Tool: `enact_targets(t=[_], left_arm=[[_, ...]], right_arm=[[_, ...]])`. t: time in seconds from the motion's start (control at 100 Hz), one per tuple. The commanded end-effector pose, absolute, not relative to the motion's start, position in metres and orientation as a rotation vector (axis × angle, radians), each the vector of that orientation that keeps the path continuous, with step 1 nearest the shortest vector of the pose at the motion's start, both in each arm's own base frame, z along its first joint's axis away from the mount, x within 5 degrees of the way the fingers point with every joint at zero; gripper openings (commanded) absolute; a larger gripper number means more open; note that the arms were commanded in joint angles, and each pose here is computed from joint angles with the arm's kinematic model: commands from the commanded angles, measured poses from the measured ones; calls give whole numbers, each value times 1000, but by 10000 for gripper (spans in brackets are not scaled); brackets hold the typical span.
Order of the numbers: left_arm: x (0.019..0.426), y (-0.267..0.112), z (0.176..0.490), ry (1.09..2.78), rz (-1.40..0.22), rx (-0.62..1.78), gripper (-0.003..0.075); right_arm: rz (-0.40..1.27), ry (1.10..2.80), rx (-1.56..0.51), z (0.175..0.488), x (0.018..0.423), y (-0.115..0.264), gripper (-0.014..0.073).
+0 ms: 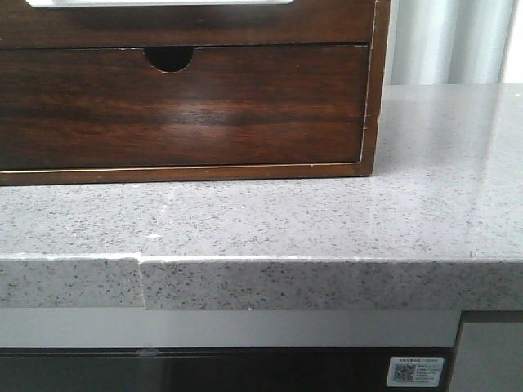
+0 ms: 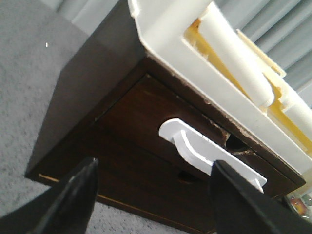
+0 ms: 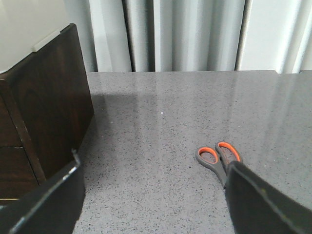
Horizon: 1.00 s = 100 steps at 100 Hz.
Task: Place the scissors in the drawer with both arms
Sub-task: 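Lower the left gripper onto the white drawer handle and grasp it, then pull the drawer open toward the robot with the left gripper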
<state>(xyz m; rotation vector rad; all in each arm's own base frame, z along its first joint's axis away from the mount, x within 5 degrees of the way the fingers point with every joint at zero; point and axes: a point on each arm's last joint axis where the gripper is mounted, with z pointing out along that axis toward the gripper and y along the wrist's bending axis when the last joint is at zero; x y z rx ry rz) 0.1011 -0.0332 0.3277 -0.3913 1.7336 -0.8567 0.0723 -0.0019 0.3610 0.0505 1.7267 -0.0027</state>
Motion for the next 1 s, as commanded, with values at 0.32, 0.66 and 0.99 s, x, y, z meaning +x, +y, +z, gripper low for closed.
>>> enact_targets(t=[0.32,0.66,0.99], left_arm=[[154,-51,318,1803,-1147,-525,441],[178,-69,312,1802,-1395,-413,441],[205,-80,321,1828,-1494,-315,441]], right_arm=[[3,1622,50,378,74,-2,536],[3,1622,50,378,74,-2,536],[3,1622,50,378,74,-2,536]])
